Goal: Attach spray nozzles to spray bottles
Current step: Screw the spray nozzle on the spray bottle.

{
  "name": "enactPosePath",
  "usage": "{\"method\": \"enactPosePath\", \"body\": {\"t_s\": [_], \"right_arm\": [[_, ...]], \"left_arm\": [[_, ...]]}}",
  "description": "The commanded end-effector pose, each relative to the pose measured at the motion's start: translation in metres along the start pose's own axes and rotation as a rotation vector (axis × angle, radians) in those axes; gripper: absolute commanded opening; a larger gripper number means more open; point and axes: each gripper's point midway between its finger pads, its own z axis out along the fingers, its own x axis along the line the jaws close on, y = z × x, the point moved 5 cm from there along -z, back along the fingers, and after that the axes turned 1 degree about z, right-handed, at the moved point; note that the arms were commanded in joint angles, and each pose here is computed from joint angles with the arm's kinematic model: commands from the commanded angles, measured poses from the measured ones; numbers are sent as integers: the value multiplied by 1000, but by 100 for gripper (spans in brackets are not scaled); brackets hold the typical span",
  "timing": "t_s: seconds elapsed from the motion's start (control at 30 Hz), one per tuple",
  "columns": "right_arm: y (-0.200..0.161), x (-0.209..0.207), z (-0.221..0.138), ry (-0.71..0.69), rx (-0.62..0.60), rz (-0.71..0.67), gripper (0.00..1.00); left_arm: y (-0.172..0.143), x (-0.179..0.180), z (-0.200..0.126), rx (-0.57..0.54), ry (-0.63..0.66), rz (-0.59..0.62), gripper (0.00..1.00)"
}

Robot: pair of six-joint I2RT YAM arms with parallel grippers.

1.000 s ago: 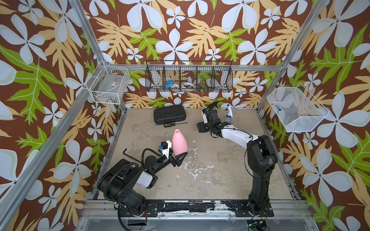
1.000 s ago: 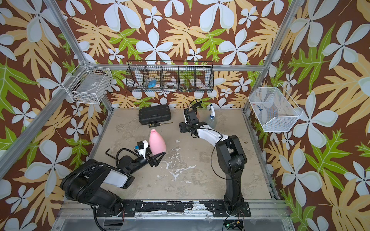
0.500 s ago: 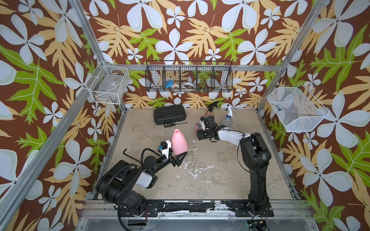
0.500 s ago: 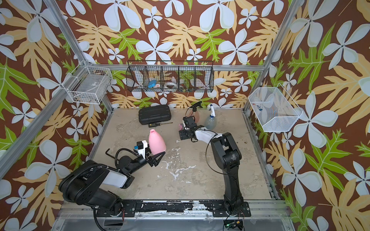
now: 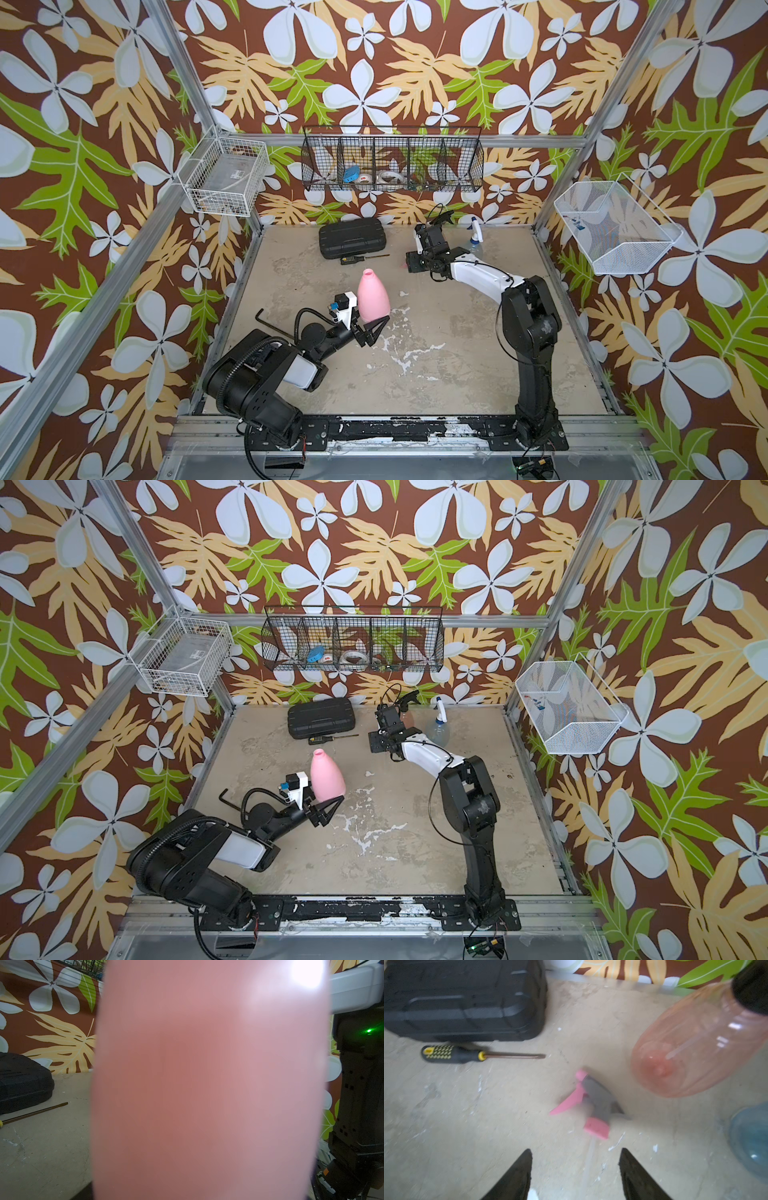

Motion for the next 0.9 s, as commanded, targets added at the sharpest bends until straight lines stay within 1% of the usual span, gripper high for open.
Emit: {"method": "enactPosePath", "body": {"t_s": [0.0, 0.03, 0.07, 0.27, 0.5, 0.77, 0.87], "right_arm": [[-11, -4, 18, -40, 89, -10, 57], [-11, -5, 23, -46, 88, -10, 53], [-10, -6, 28, -60, 84, -7, 52], [-13, -13, 47, -60, 110, 16, 52], [-21, -18, 57, -59, 136, 15, 50], [-30, -15, 72, -43, 166, 23, 41], [-33, -16, 76, -44, 178, 25, 40]], "left_arm": [[34, -15, -3, -161, -68, 92, 67], [34, -15, -3, -156, -65, 97, 67], [34, -15, -2, -150, -64, 102, 67], [35, -15, -2, -144, -64, 118, 67], [35, -14, 0, -136, -60, 123, 68], [36, -14, 2, -144, -68, 100, 68], [36, -14, 1, -143, -69, 98, 68]]}}
